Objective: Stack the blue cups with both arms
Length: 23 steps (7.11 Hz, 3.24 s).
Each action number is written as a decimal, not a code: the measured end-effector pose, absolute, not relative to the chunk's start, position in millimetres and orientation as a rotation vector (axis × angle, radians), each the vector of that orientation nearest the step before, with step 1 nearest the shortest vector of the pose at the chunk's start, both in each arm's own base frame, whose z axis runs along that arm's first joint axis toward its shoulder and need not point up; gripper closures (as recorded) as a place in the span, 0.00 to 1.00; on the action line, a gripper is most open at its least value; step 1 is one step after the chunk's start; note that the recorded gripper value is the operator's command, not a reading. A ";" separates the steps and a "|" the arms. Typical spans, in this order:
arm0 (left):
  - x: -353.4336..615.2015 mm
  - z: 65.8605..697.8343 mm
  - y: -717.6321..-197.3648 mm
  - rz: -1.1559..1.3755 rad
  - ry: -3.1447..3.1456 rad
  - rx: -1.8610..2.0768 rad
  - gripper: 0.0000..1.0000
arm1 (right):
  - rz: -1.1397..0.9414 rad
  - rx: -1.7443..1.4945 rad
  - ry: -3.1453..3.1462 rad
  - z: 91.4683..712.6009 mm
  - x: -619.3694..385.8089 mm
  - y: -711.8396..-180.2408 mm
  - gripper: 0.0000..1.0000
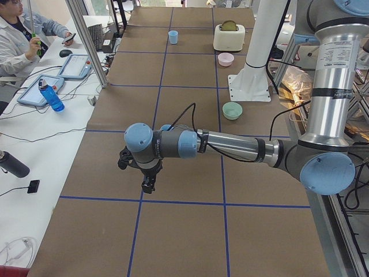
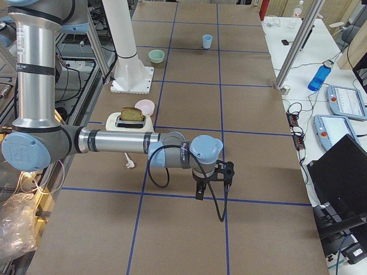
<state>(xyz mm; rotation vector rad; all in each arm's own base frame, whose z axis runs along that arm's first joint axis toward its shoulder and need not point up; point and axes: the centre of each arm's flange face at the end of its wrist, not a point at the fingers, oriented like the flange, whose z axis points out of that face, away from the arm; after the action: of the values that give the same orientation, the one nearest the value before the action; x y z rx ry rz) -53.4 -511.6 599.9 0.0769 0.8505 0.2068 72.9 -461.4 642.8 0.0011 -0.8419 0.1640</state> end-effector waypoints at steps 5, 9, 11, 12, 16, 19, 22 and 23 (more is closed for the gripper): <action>-44.5 557.8 -536.6 0.150 0.861 0.096 0.02 | 0.140 0.083 -0.836 609.4 82.4 -478.5 0.00; 29.6 466.2 -591.1 0.151 0.923 0.100 0.01 | 0.029 0.148 -0.850 558.3 47.7 -517.8 0.01; 83.9 436.6 -599.8 0.160 0.937 0.077 0.02 | -0.057 0.185 -0.857 533.3 14.3 -530.7 0.01; 107.1 428.9 -599.0 0.161 0.942 0.079 0.02 | -0.105 0.198 -0.856 522.8 -8.0 -533.4 0.01; 195.1 451.3 -571.0 0.170 0.852 0.126 0.03 | -0.274 0.199 -0.812 496.6 -102.1 -544.5 0.01; 265.1 460.2 -532.9 0.141 0.909 0.110 0.07 | -0.287 0.192 -0.810 498.5 -110.2 -543.2 0.01; 273.1 472.1 -520.2 0.148 0.917 0.090 0.25 | -0.286 0.186 -0.811 502.0 -110.5 -540.9 0.01; 273.1 474.8 -519.6 0.150 0.916 0.087 0.30 | -0.286 0.184 -0.810 502.9 -110.5 -540.5 0.02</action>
<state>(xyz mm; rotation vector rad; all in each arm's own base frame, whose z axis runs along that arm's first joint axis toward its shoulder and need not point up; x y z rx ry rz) 273.1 -519.6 474.8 0.0873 0.9158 0.1502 -110.5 -540.5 502.9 0.1844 -0.8104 -0.2862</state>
